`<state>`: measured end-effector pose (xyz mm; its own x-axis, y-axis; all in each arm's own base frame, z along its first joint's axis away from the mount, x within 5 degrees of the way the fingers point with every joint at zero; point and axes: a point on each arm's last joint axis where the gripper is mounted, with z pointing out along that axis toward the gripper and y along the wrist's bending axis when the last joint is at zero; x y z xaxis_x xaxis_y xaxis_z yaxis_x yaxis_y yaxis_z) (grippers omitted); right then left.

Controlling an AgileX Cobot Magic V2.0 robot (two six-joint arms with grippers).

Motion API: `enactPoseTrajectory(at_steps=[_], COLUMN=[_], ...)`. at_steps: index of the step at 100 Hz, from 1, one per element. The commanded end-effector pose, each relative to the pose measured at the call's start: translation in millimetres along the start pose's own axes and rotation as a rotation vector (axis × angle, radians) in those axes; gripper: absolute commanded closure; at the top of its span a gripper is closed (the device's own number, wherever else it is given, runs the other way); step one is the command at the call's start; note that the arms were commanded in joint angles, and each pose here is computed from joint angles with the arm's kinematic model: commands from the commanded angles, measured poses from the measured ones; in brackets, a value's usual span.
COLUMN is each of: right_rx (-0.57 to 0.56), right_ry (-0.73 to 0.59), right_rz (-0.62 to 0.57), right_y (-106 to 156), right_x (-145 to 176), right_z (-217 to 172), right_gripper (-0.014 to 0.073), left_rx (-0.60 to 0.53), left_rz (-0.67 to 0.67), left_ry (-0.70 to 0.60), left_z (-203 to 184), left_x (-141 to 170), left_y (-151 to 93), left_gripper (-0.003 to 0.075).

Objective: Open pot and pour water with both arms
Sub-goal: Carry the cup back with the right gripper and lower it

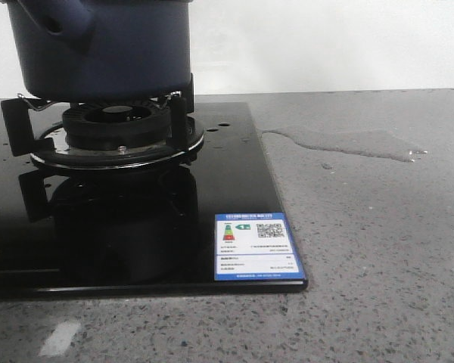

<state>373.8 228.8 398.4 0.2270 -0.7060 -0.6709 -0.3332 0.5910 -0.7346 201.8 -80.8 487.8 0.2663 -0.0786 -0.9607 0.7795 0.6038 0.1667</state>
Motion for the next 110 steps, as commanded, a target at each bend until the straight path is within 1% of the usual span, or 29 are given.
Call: enactPoseTrajectory(at_steps=[1,6,13,22,30,39,42,44,45,48,49,51,54,58,59,60,61,62,63,65,66,67,70,76,83,88,95,110], right_rx=[0.058,0.060,0.064,0.091,0.121,0.150,0.155,0.159,0.159,0.163,0.162,0.164,0.161,0.153,0.151,0.148,0.146,0.142,0.139,0.133,0.132,0.127,0.122,0.112,0.109,0.097,0.080,0.059], right_ry=[0.031,0.054,0.055,0.046,0.052,0.058,0.069,0.053,0.066,0.043,0.058,0.034,0.038,-0.008,0.010,-0.017,-0.003,-0.031,-0.019,-0.052,-0.041,-0.068,-0.071,-0.119,-0.134,-0.129,-0.089,0.015], right_rz=[0.228,0.313,0.380,0.434,0.468,0.502,0.511,0.519,0.523,0.538,0.541,0.554,0.572,0.595,0.605,0.607,0.613,0.623,0.630,0.643,0.651,0.656,0.681,0.734,0.783,0.800,0.821,0.844], right_y=[-24.4,-27.4,-35.0,-51.1,-66.1,-80.0,-81.4,-83.9,-82.8,-84.7,-82.9,-83.9,-80.3,-77.6,-74.6,-74.6,-71.4,-71.3,-68.2,-66.7,-63.7,-63.2,-56.4,-46.7,-35.6,-27.4,-16.7,-4.9], right_x=[-11.8,-11.5,-14.1,-16.5,-11.5,5.0,16.7,18.6,25.4,32.5,40.1,42.6,58.2,68.5,77.0,76.9,85.1,84.9,92.7,95.3,102.9,102.9,117.7,135.0,154.8,165.3,176.7,195.0], right_z=[-21.3,-25.8,-34.3,-49.2,-64.3,-84.3,-89.5,-95.2,-95.9,-104.7,-105.3,-110.8,-116.5,-126.0,-127.2,-130.5,-131.7,-134.7,-136.1,-140.1,-141.5,-143.8,-148.5,-155.0,-160.7,-162.4,-161.2,-151.3], right_gripper=[0.0435,0.0435,0.0435,0.0435,0.0435,0.0435,0.0435,0.0435,0.0435,0.0435,0.0435,0.0435,0.0435,0.0435,0.0435,0.0435,0.0435,0.0435,0.0435,0.0435,0.0435,0.0435,0.0435,0.0435,0.0432,0.0432,0.0432,0.0432], left_rx=[0.003,0.003,0.003,0.008,0.009,0.010,0.010,0.010,0.010,0.010,0.010,0.010,0.010,0.011,0.011,0.011,0.011,0.011,0.011,0.011,0.011,0.011,0.011,0.011,0.011,0.011,0.011,0.010], left_rz=[-0.019,-0.017,-0.015,-0.010,-0.007,0.000,0.006,0.008,0.010,0.014,0.014,0.017,0.019,0.020,0.020,0.022,0.022,0.022,0.022,0.022,0.022,0.022,0.022,0.023,0.029,0.032,0.029,0.019], left_ry=[-0.111,-0.109,-0.106,-0.101,-0.098,-0.089,-0.082,-0.080,-0.078,-0.073,-0.073,-0.069,-0.067,-0.065,-0.065,-0.063,-0.063,-0.063,-0.063,-0.063,-0.063,-0.063,-0.063,-0.062,-0.055,-0.052,-0.049,-0.041], left_z=[-5.2,-5.1,-5.1,-5.1,-5.0,-5.0,-4.9,-4.9,-4.9,-4.8,-4.8,-4.8,-4.8,-4.8,-4.8,-4.8,-4.8,-4.8,-4.8,-4.8,-4.8,-4.8,-4.8,-4.8,-4.7,-4.7,-4.7,-4.7], left_x=[-25.6,-25.4,-25.1,-24.7,-24.4,-23.6,-23.0,-22.8,-22.6,-22.1,-22.2,-21.7,-21.6,-21.4,-21.4,-21.3,-21.3,-21.3,-21.3,-21.3,-21.3,-21.3,-21.3,-21.1,-20.5,-20.2,-19.0,-15.0], left_y=[-6.9,-6.9,-6.9,-7.3,-7.5,-7.5,-7.6,-7.6,-7.6,-7.6,-7.6,-7.7,-7.7,-7.7,-7.7,-7.7,-7.7,-7.7,-7.7,-7.7,-7.7,-7.7,-7.7,-7.7,-7.7,-7.7,-7.6,-7.2], left_gripper=[0.0428,0.0428,0.0428,0.0428,0.0428,0.0428,0.0428,0.0428,0.0428,0.0428,0.0428,0.0428,0.0428,0.0428,0.0428,0.0428,0.0428,0.0428,0.0428,0.0428,0.0428,0.0428,0.0428,0.0428,0.0428,0.0428,0.0428,0.0428])
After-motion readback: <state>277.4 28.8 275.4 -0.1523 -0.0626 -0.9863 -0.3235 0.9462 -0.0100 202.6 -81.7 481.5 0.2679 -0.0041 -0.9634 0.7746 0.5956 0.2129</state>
